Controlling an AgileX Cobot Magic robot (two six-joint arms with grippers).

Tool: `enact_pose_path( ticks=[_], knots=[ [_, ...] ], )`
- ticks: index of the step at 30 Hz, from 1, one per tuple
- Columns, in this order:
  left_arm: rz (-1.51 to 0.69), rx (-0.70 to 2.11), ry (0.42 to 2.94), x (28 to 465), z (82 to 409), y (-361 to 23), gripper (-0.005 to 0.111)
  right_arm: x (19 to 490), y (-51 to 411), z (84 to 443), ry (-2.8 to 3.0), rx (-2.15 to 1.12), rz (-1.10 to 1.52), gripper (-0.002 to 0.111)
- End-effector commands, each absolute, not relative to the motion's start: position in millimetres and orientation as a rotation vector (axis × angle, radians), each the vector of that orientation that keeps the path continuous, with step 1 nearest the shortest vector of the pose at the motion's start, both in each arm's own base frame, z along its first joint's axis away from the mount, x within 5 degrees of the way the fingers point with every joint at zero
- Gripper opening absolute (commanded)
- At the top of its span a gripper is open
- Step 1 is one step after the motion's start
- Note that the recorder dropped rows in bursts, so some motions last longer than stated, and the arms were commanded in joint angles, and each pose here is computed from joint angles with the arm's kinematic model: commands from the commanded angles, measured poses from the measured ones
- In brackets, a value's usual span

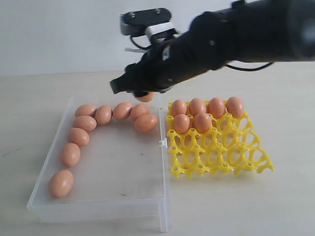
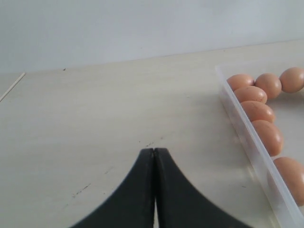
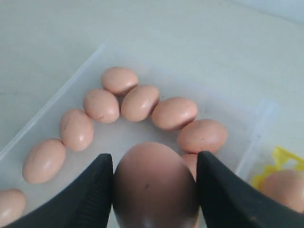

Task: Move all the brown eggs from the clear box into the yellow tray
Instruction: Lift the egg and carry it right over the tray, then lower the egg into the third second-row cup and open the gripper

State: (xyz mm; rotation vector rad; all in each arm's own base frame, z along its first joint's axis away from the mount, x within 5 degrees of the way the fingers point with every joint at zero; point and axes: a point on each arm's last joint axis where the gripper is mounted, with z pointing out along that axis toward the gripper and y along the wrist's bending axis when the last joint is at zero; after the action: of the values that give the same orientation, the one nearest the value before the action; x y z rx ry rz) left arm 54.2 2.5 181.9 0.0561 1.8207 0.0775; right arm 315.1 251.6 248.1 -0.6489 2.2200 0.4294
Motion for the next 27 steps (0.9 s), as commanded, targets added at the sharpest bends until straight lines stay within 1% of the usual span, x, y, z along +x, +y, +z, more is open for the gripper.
enact_pose_path(
  ticks=[1,5,9,15,21,27],
  knots=[
    [0.072,0.049,1.798,54.1,184.8,2.4,0.000,301.0,185.0,254.2,2.070,-0.460,0.400,0.000],
    [0.072,0.049,1.798,54.1,184.8,2.4,0.000,295.5,123.5,224.5,2.070,-0.213,0.331,0.000],
    [0.072,0.049,1.798,54.1,184.8,2.4,0.000,305.2,97.8,202.8,2.134,-0.129,0.264,0.000],
    [0.072,0.049,1.798,54.1,184.8,2.4,0.000,315.0,97.9,173.0,2.185,-0.120,0.239,0.000],
    [0.072,0.049,1.798,54.1,184.8,2.4,0.000,330.5,102.2,159.1,2.180,-0.085,0.249,0.000],
    [0.072,0.049,1.798,54.1,184.8,2.4,0.000,335.8,104.9,142.3,2.220,-0.087,0.242,0.000]
  ],
)
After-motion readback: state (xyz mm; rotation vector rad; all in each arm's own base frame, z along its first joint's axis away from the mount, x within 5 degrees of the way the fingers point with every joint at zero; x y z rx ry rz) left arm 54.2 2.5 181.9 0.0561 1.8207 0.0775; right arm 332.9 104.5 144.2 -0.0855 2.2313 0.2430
